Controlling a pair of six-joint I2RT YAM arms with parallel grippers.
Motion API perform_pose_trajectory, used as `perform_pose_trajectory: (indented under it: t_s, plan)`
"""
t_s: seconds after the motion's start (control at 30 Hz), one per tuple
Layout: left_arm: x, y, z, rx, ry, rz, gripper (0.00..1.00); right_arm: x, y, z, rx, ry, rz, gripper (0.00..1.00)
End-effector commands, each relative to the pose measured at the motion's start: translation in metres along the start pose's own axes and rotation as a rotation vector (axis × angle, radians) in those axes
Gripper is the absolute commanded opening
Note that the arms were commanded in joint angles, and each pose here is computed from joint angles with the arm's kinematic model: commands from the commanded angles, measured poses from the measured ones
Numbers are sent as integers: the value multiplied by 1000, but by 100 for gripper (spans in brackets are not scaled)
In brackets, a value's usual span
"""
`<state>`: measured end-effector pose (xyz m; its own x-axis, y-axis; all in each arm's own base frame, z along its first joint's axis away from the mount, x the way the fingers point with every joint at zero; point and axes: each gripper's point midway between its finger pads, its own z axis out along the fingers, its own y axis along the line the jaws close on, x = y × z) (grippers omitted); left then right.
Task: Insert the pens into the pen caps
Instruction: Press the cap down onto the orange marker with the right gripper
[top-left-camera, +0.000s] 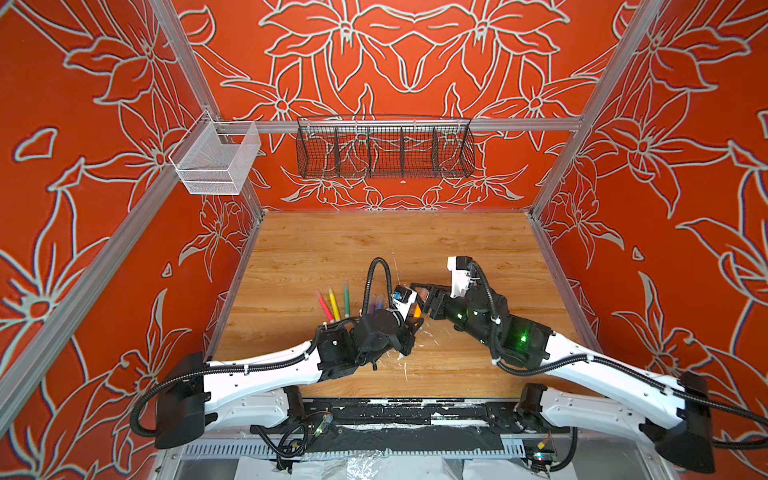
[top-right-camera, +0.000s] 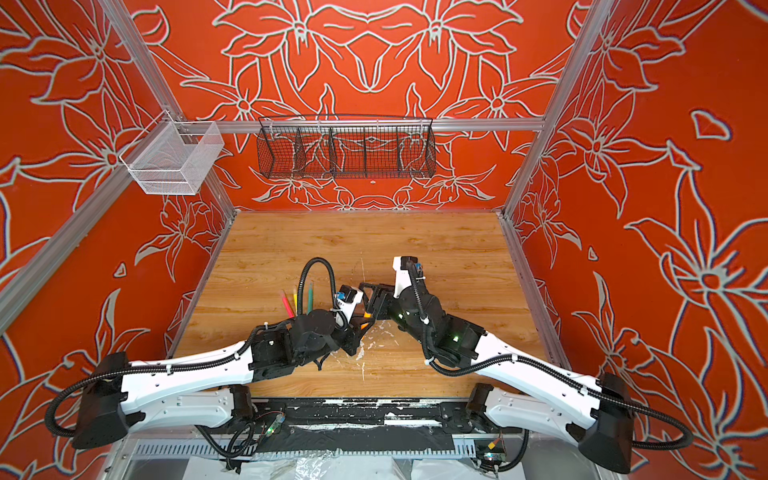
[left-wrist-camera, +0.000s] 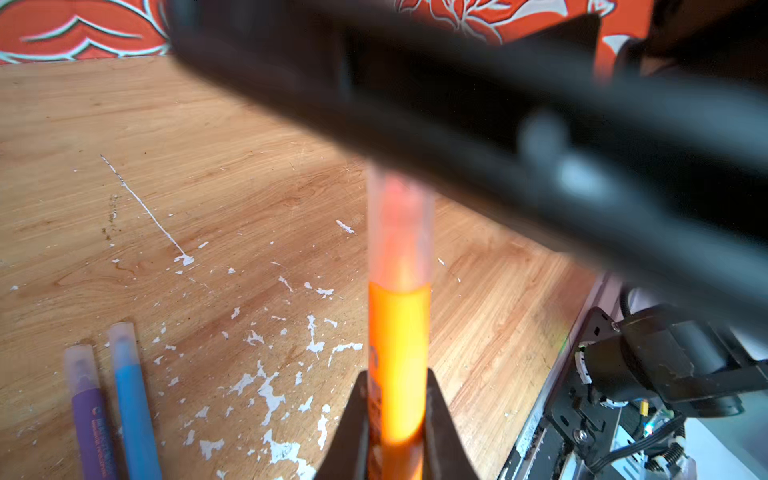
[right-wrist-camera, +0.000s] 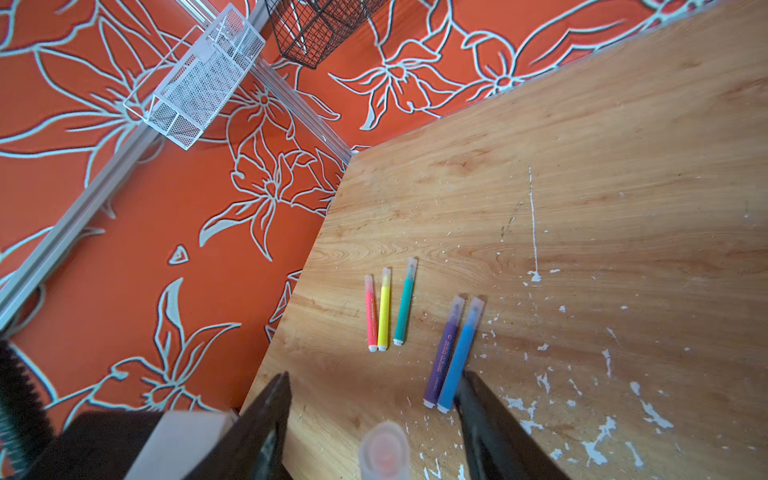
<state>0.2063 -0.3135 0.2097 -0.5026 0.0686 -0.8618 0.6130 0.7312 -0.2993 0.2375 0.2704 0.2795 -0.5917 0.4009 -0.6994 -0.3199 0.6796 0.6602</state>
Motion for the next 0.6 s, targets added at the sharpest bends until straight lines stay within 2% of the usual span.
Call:
perform_pose_trajectory:
  t_s: [0.0,0.2,0.57]
  plan:
    - [-4,-4,-2,26,-19,7,0,-13,-2,-3,37,-33,-17,68]
    - [-4,-5,-4,33,-20,7,0,-12,-2,5,39,-22,-14,67]
    - [-3,-6,-4,41,-18,9,0,-8,2,16,29,-4,-19,49]
